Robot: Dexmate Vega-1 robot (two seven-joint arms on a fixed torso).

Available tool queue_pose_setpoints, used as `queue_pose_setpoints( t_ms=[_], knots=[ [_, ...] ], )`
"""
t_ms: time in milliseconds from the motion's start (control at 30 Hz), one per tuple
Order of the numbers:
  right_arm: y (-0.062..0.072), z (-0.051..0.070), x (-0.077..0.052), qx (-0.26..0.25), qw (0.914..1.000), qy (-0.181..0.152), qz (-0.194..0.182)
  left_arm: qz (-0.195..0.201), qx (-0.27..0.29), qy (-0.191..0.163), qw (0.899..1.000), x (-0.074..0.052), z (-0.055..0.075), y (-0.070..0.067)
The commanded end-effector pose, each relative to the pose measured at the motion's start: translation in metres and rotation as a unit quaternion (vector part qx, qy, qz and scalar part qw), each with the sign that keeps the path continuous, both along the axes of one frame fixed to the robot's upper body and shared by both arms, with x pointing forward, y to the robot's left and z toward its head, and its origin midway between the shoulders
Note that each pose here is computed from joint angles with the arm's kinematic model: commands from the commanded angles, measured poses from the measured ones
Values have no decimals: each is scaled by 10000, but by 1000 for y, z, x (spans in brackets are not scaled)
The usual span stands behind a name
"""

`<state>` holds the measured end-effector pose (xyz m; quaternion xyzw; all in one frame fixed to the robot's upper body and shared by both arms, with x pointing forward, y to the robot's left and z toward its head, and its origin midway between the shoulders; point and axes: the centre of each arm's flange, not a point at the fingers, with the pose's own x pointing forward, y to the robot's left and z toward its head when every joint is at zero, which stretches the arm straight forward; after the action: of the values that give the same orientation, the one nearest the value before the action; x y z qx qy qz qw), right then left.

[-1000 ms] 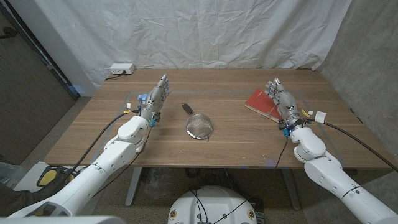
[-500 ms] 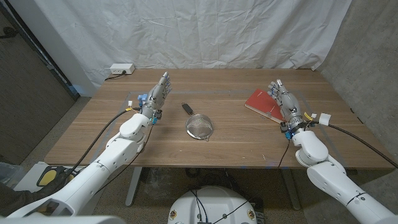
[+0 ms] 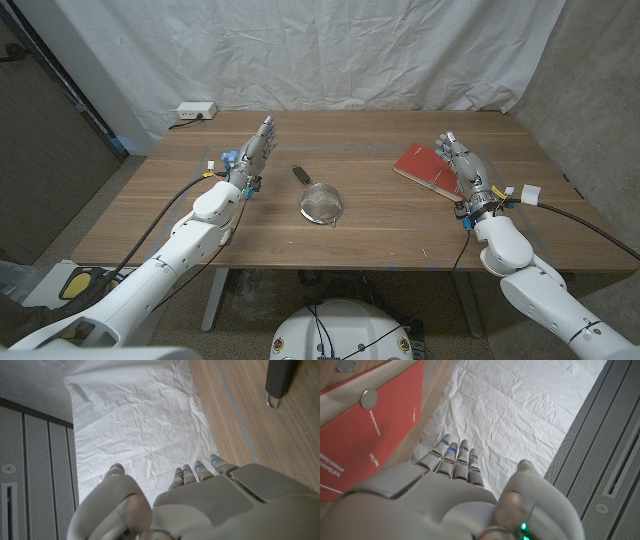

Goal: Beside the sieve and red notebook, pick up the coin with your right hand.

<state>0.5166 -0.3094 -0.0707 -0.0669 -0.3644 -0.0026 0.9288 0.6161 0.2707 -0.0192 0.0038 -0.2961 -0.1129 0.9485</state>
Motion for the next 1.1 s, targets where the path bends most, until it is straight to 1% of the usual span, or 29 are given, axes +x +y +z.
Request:
queue_pose_setpoints(
  t_ms=[33,133,200,233,333,433,500,800,1000,1100],
  knots=[
    [2,-4,-9,-329,9987,-18,-382,-29,-122,-139,9998,-6,0,-2],
    [3,-4,-9,-436,9978,16,-490,-11,-40,-58,10000,-7,-1,-1],
    [5,-5,-10,-495,9970,17,-598,-74,-91,37,9999,-7,-3,-1],
    [6,-5,-10,-527,9964,3,-667,-38,-82,55,9999,-7,-3,-1],
    [8,-6,-10,-628,9945,-8,-837,27,-24,25,10000,-8,0,0],
    [8,-8,-10,-649,9941,-16,-871,51,14,12,10000,-9,1,-1],
    [9,-11,-11,-698,9929,-32,-963,36,53,19,10000,-9,1,-3],
    [14,-17,-17,-1016,9825,-113,-1559,11,77,33,10000,-9,-4,-6],
    [14,-17,-19,-1194,9784,-123,-1683,28,81,17,10000,-12,-5,-6],
    [13,-16,-19,-1188,9778,-95,-1726,-9,119,0,9999,-14,-6,-7]
  ],
)
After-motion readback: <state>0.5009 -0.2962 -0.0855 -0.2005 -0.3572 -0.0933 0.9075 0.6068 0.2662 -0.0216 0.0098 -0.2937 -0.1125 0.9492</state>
